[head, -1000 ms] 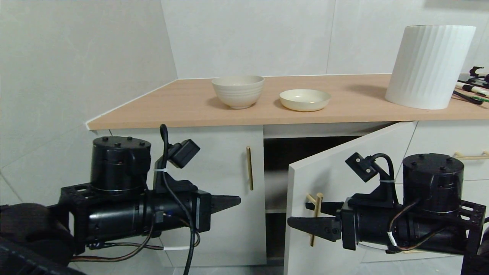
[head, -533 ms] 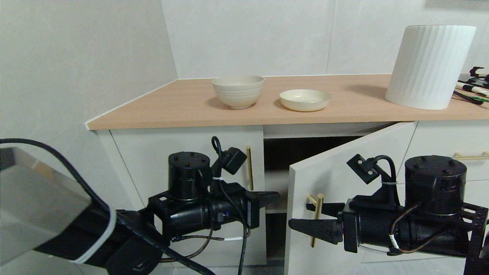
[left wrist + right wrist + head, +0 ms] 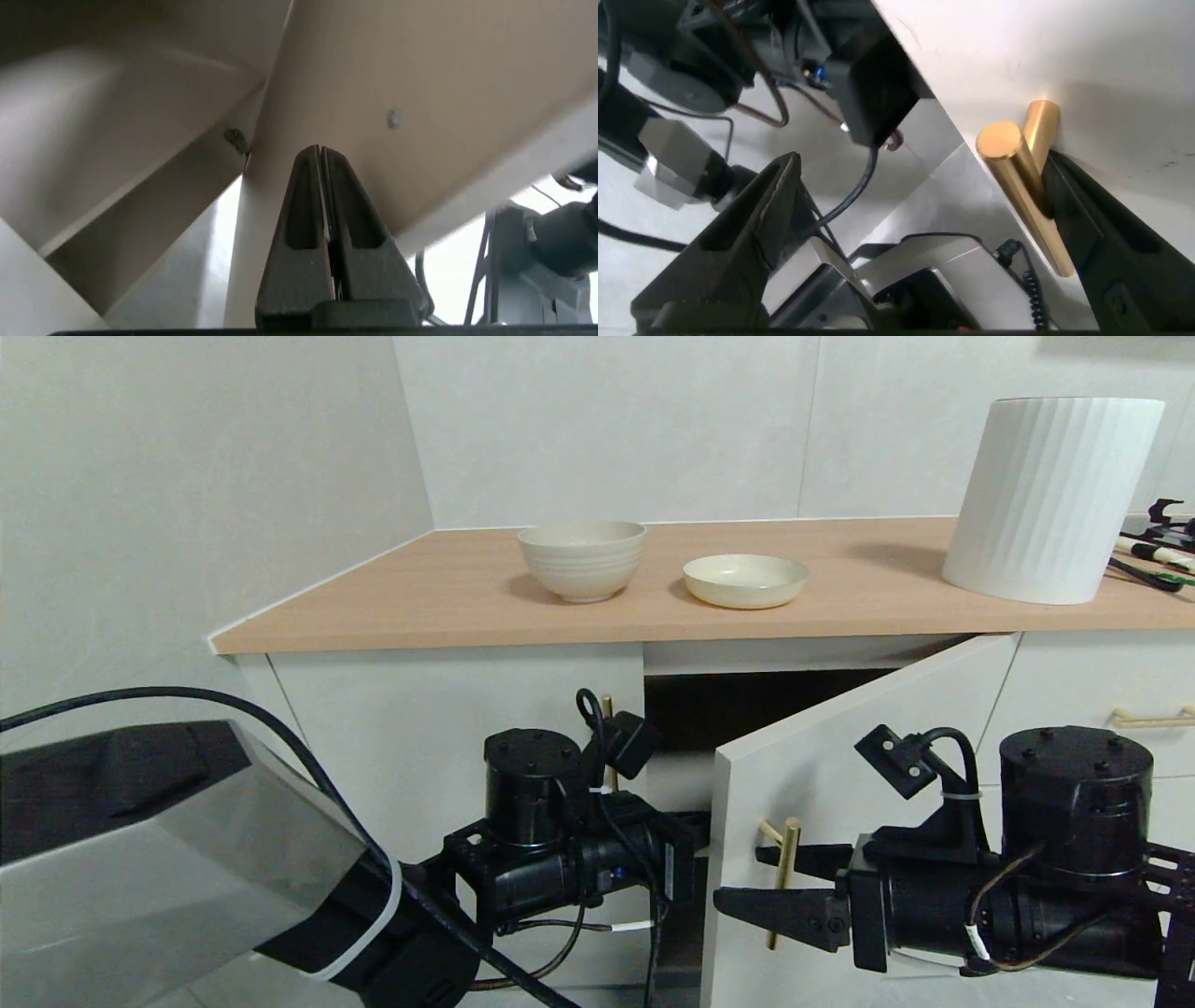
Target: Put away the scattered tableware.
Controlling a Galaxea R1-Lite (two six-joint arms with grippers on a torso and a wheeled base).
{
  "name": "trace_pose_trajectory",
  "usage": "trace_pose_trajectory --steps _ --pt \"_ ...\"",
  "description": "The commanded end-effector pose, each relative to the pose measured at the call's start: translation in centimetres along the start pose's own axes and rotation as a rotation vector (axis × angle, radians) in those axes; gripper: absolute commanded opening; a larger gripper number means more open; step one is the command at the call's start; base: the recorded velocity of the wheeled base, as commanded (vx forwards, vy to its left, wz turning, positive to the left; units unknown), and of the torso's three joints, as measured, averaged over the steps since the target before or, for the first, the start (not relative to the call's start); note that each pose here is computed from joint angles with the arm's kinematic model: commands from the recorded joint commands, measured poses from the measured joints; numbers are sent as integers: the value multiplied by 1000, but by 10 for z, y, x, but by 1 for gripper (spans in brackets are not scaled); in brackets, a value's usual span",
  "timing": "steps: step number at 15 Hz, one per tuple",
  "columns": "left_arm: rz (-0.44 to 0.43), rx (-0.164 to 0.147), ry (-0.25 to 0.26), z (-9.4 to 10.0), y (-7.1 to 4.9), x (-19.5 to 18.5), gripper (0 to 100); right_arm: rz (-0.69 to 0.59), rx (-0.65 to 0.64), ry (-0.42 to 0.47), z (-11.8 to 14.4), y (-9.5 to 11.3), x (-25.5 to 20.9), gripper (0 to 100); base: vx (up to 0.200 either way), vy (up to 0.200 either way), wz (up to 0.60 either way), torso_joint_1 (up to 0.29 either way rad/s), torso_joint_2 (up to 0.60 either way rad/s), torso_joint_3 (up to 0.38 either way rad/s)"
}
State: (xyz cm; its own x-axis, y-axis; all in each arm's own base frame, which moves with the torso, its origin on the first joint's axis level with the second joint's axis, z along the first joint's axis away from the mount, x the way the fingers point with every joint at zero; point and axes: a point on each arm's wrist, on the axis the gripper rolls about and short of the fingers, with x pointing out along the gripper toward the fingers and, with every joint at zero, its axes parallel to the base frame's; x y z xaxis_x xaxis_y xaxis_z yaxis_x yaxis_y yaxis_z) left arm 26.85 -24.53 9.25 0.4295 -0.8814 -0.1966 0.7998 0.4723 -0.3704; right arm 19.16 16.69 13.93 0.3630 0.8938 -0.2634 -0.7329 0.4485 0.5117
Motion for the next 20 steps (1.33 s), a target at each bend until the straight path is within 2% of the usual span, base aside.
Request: trace_pose_trajectory --steps 1,3,7,9,12,14,17,20 --pt "-5 4 -7 1 2 7 0 -28 -33 10 -7 -4 -6 100 0 0 0 0 0 0" --pt "-10 9 -17 3 3 14 0 -67 -64 7 -9 -12 -14 100 0 0 0 0 0 0" --pt "-14 10 -20 3 4 17 0 -186 -75 -61 -12 -16 -46 100 0 0 0 0 0 0" --pt "-14 10 -20 3 4 17 0 -208 -85 -81 -20 -7 -63 100 0 0 0 0 0 0" --pt "-17 9 -19 3 3 16 0 -223 -98 -24 -31 5 -84 100 0 0 0 0 0 0" --pt "-22 7 -14 2 0 16 0 -217 -141 60 -41 17 -99 100 0 0 0 0 0 0" --pt "-30 6 0 -2 -4 17 0 -157 -171 76 -41 31 -100 100 0 0 0 0 0 0" --pt "-43 9 7 -4 -10 19 0 -154 -172 81 -42 31 -100 100 0 0 0 0 0 0"
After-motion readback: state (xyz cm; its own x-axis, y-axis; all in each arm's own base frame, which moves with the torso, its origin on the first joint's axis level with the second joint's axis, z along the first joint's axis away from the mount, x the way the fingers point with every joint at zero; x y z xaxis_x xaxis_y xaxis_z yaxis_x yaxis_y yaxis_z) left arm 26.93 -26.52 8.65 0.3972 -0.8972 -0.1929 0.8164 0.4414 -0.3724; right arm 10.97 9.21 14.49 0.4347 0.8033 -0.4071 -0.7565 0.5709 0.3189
